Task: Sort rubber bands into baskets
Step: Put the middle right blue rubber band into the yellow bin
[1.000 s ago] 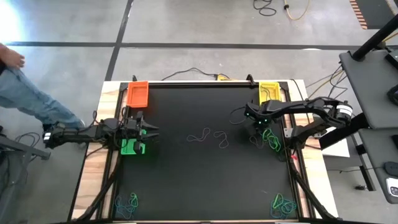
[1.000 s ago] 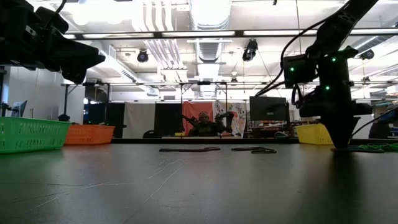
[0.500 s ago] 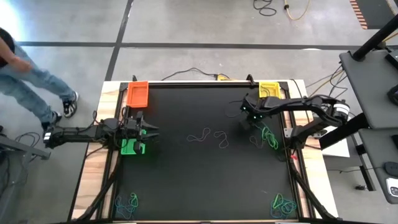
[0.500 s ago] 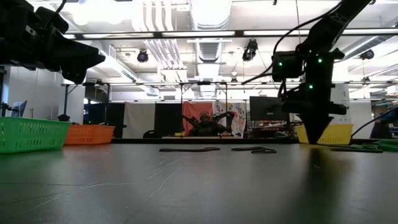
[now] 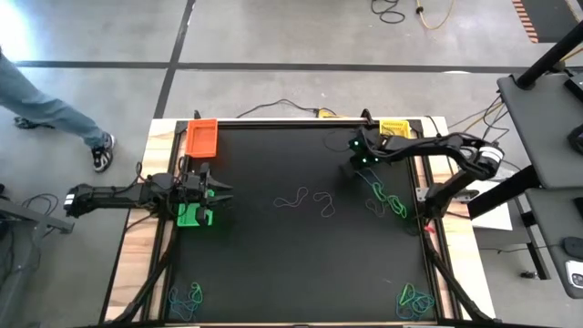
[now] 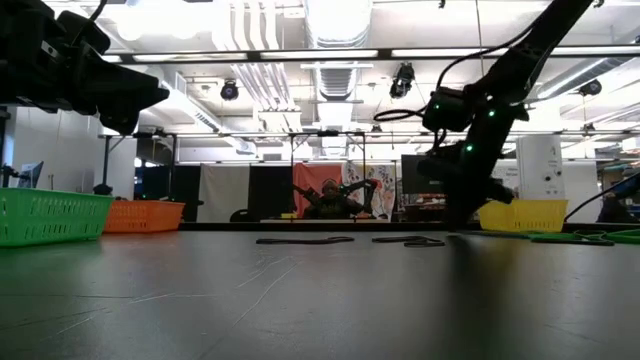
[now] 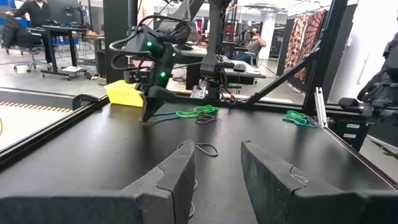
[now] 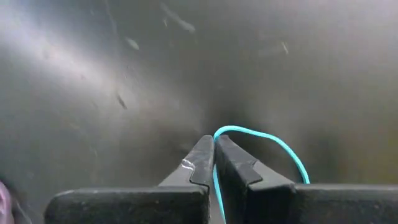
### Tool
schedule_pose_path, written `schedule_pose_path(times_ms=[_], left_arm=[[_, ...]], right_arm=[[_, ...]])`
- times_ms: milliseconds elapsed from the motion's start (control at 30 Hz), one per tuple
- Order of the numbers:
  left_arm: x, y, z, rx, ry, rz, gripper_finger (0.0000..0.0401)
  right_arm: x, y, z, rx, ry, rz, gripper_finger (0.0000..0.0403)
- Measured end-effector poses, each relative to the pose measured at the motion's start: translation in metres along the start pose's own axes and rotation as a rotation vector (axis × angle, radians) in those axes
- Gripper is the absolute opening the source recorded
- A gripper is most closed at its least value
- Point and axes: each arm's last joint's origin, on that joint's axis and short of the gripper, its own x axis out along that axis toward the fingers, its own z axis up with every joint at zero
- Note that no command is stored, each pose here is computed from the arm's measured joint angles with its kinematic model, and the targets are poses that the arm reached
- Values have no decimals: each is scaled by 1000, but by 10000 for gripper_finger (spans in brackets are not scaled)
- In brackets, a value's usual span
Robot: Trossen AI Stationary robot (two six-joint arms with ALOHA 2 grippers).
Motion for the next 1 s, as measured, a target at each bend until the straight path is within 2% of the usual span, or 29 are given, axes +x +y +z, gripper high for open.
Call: schedule_pose_path(times_ms=[300, 567, 800, 1000], left_arm=[[0, 0, 0, 0, 0, 0, 115], [0, 0, 0, 0, 1, 0, 115], [0, 0, 0, 0, 0, 0, 115], [0, 0, 0, 0, 0, 0, 115]], right_arm=[[9, -7, 26, -1, -171, 35, 9], [-21, -7, 62, -64, -318, -41, 9], [-61, -6, 78, -101, -258, -224, 9], [-95, -5, 75, -95, -211, -320, 9]])
